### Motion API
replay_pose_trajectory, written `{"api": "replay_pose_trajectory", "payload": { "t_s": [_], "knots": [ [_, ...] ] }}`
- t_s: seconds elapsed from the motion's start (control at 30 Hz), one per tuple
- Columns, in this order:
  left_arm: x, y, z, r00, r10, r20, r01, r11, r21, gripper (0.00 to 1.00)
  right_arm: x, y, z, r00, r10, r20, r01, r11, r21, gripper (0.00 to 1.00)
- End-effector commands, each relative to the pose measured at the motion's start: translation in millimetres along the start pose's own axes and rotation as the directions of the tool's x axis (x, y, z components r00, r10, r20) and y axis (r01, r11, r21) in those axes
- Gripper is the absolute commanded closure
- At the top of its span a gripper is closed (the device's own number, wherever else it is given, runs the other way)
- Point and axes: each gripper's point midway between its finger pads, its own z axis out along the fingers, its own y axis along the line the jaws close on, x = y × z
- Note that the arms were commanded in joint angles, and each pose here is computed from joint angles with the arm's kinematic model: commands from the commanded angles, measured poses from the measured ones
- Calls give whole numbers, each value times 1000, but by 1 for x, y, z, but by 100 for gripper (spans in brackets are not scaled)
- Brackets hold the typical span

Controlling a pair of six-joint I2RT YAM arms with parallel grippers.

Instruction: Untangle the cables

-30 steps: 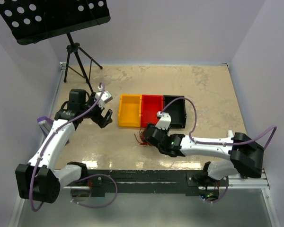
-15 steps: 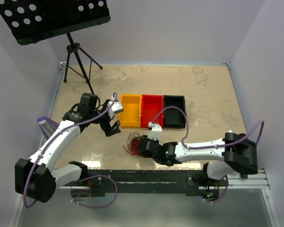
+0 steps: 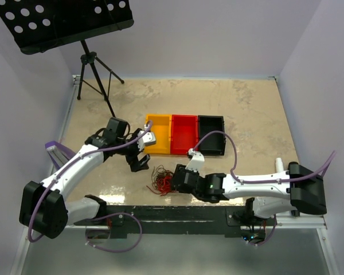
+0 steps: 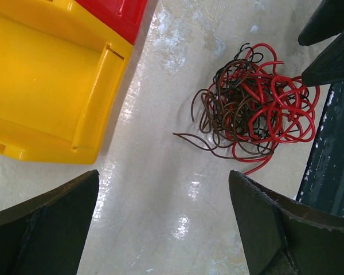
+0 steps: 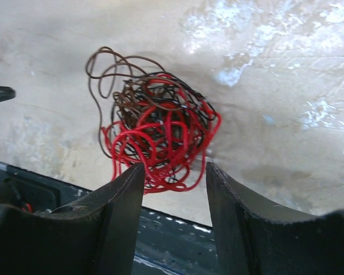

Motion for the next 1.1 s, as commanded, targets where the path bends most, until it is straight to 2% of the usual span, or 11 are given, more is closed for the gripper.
{"api": "replay_pose_trajectory", "payload": {
  "t_s": [0.0, 0.3, 0.4, 0.5, 0.67, 0.83, 1.07],
  "knots": [
    [-5, -12, 4, 997, 73, 17, -74, 996, 50, 0, 5, -15, -8, 1000, -1, -13, 1, 999, 45, 49],
    [-15, -24, 30, 992, 124, -36, -119, 986, 113, 0, 43, -17, -42, 991, 22, -131, -28, 999, -44, 57],
    [-22, -26, 35, 988, 150, -37, -145, 981, 127, 0, 60, -15, -40, 987, -13, -157, 4, 998, -59, 52],
    [-35, -28, 38, 983, 183, -35, -177, 975, 133, 0, 69, -16, -27, 990, -22, -141, 18, 999, -32, 51],
    [-33, -33, 37, 982, 183, -44, -174, 973, 152, 0, 55, -10, -15, 999, -9, -44, 10, 1000, 16, 49],
    [-20, -34, 32, 979, 192, -63, -184, 976, 114, 0, 18, 2, -33, 998, -10, 61, 10, 1000, 0, 48],
    [-22, -15, 40, 987, 148, -59, -148, 989, 9, 5, -9, -15, -45, 990, 110, 91, -106, 993, -49, 51]
  ]
}}
